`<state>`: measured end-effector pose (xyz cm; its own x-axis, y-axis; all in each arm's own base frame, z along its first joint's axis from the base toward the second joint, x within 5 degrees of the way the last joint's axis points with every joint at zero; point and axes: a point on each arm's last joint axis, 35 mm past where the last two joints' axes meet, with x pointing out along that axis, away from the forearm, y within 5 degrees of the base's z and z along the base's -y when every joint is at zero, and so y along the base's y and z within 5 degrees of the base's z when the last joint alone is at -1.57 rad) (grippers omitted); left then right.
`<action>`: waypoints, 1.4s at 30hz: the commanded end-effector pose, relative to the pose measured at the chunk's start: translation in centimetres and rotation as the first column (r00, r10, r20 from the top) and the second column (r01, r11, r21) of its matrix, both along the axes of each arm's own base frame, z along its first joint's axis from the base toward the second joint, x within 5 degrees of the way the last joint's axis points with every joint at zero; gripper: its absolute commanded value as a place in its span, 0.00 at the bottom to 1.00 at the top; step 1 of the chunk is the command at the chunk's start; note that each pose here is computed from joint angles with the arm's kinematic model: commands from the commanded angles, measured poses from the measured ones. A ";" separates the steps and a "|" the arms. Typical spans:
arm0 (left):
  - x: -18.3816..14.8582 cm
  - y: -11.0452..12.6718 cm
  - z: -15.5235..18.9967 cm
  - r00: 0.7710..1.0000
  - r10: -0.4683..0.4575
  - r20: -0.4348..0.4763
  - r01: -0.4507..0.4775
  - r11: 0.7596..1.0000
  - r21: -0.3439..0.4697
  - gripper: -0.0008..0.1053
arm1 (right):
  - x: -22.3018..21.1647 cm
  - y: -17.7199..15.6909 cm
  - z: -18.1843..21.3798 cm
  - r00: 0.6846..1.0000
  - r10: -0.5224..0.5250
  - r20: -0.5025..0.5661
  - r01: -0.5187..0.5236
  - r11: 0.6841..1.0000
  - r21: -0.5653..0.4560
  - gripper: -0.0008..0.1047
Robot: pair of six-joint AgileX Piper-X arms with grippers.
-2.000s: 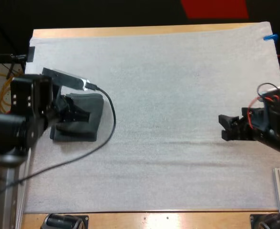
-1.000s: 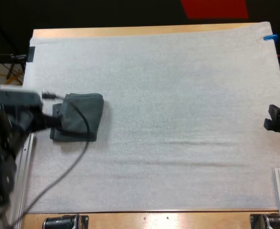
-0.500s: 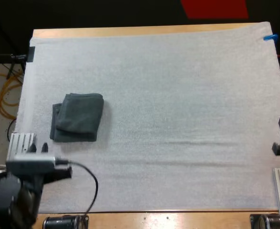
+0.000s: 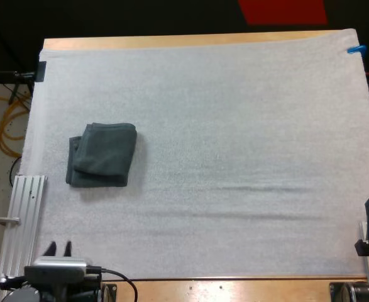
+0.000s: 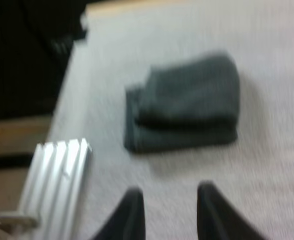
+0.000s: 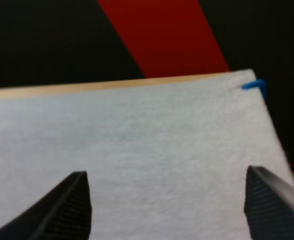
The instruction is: Pick towel from pile fold and stack
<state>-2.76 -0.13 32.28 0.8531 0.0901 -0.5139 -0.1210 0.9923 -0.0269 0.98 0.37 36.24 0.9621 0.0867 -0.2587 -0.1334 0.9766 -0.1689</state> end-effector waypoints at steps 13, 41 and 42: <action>0.4 0.0 -1.9 0.990 0.018 -0.139 -0.027 0.998 -0.062 0.24 | 0.3 0.0 -3.6 0.999 0.017 -0.029 -0.019 0.997 -0.075 0.60; 6.8 0.4 -3.9 0.986 0.000 0.170 0.009 0.999 -0.050 0.24 | 2.2 0.0 -7.2 0.991 0.036 -0.129 -0.050 0.992 -0.112 0.60; 6.8 0.4 -3.9 0.986 0.000 0.170 0.009 0.999 -0.050 0.24 | 2.2 0.0 -7.2 0.991 0.036 -0.129 -0.050 0.992 -0.112 0.60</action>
